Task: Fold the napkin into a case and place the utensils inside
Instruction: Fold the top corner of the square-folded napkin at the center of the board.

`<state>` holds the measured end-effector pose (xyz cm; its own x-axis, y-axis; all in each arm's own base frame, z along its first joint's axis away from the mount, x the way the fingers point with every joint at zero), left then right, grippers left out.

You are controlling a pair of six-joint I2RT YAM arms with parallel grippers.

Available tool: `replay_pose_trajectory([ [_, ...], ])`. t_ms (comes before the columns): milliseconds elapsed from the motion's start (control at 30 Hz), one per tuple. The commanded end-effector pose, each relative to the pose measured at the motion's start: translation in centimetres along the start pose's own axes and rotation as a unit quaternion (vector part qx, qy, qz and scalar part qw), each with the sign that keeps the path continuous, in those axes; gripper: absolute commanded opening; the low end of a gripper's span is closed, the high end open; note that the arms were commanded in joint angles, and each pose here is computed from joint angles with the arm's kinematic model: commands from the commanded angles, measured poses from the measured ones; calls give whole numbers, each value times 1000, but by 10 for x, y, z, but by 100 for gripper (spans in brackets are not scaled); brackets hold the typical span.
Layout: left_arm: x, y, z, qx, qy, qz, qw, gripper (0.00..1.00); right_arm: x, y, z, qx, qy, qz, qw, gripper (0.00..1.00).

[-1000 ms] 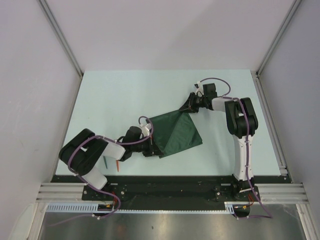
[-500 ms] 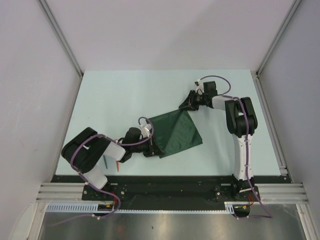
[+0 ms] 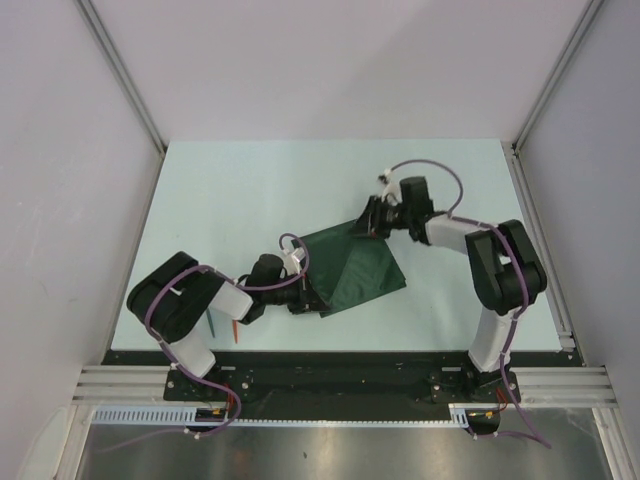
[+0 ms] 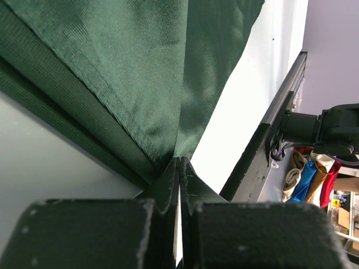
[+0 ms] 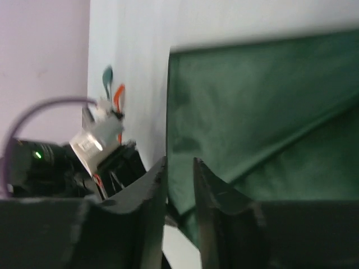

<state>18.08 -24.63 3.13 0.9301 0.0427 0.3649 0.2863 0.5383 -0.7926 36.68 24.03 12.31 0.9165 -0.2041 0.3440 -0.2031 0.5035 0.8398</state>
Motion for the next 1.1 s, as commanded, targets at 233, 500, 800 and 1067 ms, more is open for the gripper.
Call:
replay_pose_trajectory([
  [233,-29,28,2,65,50,21,996,0,-108,13,-24,83,55,-16,995,7],
  [500,-27,27,2,61,46,21,997,0,-116,-14,-38,68,68,-28,995,5],
  [800,-31,29,2,65,53,24,996,0,-96,-41,-45,62,55,-41,996,4],
  [1067,-33,29,2,63,55,27,996,0,-72,-56,-46,56,41,-42,997,4],
])
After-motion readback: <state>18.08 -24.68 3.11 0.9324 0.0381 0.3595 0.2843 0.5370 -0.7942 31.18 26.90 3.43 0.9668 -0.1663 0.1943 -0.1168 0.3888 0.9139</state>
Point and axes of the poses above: each gripper's point midway between its finger pads, its own z axis back along the fingers, its own y axis along the line the jaws close on, x = y × z, the point moved 4 cm from there along z, back along the fingers, and after that the axes turned 6 degrees about -z, right-handed, at the moved point
